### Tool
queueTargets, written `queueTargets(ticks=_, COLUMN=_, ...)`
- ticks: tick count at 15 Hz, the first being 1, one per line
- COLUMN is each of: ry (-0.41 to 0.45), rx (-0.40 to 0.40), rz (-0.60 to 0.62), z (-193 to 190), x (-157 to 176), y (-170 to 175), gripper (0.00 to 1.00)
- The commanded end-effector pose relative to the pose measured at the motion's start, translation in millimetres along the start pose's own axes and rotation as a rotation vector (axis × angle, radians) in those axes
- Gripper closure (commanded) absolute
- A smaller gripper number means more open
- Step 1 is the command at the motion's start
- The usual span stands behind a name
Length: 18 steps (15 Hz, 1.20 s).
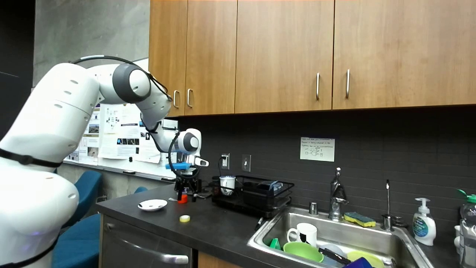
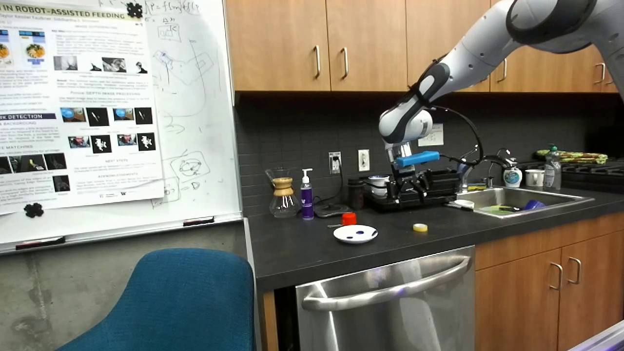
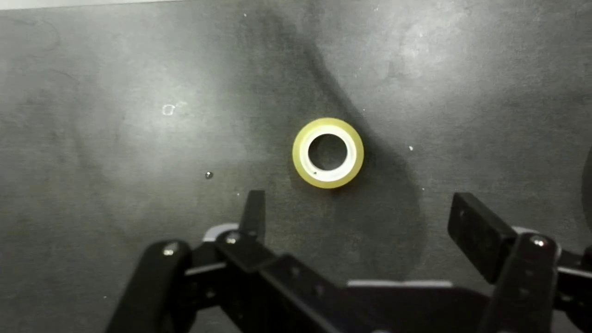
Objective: Place the tape on the white plate.
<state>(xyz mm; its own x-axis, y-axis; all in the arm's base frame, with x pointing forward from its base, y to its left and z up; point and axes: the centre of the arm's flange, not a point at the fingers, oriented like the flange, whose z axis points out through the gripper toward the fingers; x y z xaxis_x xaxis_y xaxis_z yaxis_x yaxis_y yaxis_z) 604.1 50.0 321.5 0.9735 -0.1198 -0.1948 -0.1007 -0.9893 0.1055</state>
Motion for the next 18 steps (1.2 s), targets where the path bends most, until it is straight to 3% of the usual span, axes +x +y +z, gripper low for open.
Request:
queueTargets(ticks=1, ry=-0.031, rx=0.034, rz=0.001, z=0.1, x=13.9, y=-0.3, gripper=0.00)
queueTargets(ticks=11, ry=-0.171, rx=0.068, rz=-0.019, z=15.5, x=-13.0, y=-16.1, gripper=0.00)
queueTargets(ticks=18, ry=-0.241, rx=0.138, rz=0.014, z=56.2, x=-15.0, y=-20.8, gripper=0.00)
